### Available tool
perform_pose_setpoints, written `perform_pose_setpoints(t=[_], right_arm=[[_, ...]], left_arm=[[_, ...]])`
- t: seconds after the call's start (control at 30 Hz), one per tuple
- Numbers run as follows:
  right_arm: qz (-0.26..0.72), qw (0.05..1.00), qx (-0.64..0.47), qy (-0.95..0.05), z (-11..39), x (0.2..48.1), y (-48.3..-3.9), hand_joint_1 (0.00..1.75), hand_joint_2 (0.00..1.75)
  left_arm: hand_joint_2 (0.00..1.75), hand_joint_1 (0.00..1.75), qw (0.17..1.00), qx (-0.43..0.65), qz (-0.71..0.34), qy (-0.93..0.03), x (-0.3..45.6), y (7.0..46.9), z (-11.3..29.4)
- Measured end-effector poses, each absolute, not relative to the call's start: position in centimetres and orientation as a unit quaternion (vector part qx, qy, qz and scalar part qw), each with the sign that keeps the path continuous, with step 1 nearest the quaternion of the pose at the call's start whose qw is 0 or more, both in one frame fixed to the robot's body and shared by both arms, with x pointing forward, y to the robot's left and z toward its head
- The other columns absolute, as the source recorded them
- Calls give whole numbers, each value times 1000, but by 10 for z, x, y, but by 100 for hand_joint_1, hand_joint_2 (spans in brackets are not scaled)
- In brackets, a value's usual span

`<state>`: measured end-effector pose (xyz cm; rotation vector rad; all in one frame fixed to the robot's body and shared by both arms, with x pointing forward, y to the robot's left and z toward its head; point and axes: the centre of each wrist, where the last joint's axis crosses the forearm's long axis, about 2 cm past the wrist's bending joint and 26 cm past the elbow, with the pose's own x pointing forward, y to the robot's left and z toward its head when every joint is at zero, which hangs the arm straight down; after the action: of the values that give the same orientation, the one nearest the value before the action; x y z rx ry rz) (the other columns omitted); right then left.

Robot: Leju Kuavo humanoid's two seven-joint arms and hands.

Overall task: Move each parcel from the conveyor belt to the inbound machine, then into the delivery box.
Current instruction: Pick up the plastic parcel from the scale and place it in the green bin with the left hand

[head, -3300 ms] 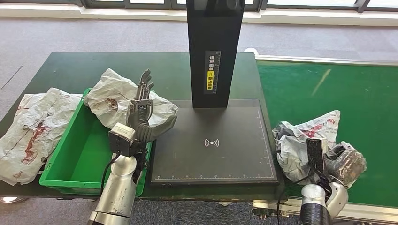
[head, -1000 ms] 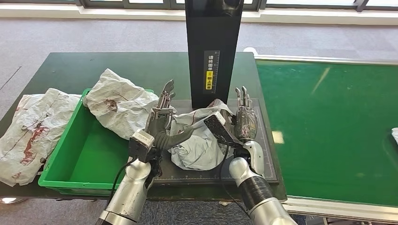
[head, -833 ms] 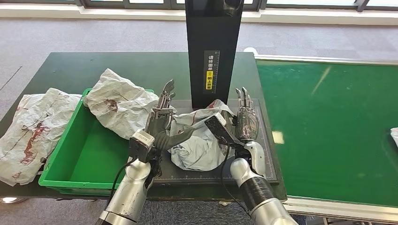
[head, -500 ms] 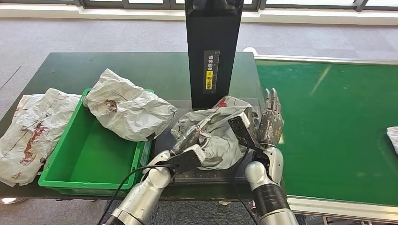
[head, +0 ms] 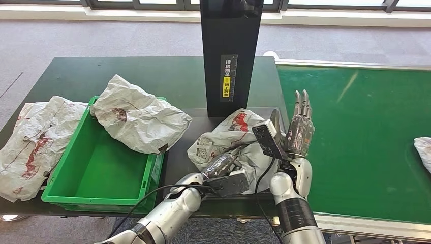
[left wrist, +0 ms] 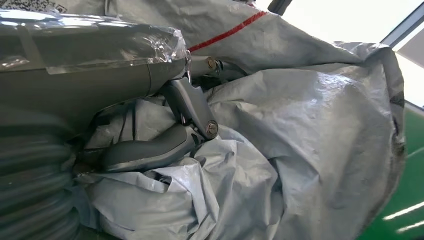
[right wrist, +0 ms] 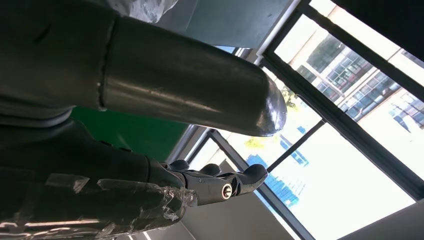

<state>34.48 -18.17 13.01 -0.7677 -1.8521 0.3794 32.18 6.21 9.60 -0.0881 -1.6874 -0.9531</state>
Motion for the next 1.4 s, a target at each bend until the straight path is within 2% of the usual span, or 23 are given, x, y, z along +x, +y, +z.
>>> perform_pose_setpoints(t=[0.43,0.63,0.8,1.07,1.2,1.4], right_arm=[[146,510,-318,-785,134,344,-182,0,0],[81,457,-326,-824,140,334,-187,0,0],[56,441,-329,-833,145,328,-191,0,0],[2,416,-326,-849,147,320,-195,0,0],[-5,416,-329,-848,145,318,-197,0,0],[-12,418,-334,-845,143,316,-201,0,0]], left_arm=[[175,175,555,48,-425,-713,320,59,95],[175,175,502,168,-401,-748,321,62,103],[175,175,482,210,-381,-761,323,65,111],[175,175,375,362,-279,-807,329,94,156],[175,175,352,381,-200,-831,333,119,184],[175,175,336,387,-120,-850,332,148,201]])
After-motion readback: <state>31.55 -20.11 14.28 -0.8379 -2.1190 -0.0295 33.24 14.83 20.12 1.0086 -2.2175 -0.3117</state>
